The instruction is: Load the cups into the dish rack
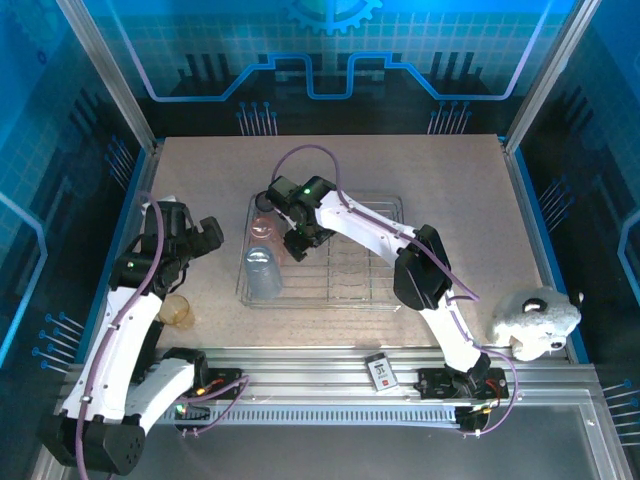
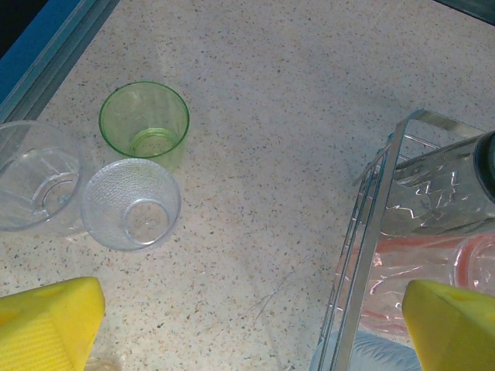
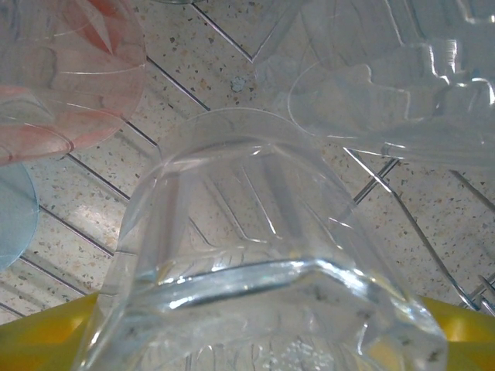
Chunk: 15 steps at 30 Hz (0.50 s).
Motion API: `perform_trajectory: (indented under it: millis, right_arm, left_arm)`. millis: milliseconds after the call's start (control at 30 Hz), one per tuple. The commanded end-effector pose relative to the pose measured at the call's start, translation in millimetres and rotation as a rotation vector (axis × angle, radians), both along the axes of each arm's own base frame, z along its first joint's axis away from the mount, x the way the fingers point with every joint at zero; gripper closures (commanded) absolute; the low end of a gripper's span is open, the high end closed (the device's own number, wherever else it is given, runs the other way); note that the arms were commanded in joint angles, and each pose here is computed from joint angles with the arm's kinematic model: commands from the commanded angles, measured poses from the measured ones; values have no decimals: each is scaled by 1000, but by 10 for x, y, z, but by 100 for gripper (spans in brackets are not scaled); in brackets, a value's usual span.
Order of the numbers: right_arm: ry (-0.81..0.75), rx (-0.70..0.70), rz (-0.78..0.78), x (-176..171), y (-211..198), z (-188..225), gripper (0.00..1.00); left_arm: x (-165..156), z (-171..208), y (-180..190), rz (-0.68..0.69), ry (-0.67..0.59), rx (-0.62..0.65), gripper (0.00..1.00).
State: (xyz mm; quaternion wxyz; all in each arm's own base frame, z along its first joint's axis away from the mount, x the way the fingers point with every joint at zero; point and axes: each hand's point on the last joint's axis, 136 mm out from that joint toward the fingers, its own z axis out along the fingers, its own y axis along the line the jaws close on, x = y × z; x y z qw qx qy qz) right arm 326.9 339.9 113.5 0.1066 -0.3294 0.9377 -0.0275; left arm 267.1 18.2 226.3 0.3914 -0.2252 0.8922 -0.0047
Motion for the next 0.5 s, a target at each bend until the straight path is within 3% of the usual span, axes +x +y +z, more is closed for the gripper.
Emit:
perform_trajectory:
  millis: [0,233,467]
  right_arm:
    - [57,-34,10,-50,-54,-129,25]
    - [75,-23,-13,-79,-57,-129,15]
    - [63,-14,-19,-80,-71,-2,14]
  left_arm:
    - [-40,45,47,17,6,7,1]
    - [-66,-1,40,10,22,8,1]
    - [-69,7,47,1,24,21,1]
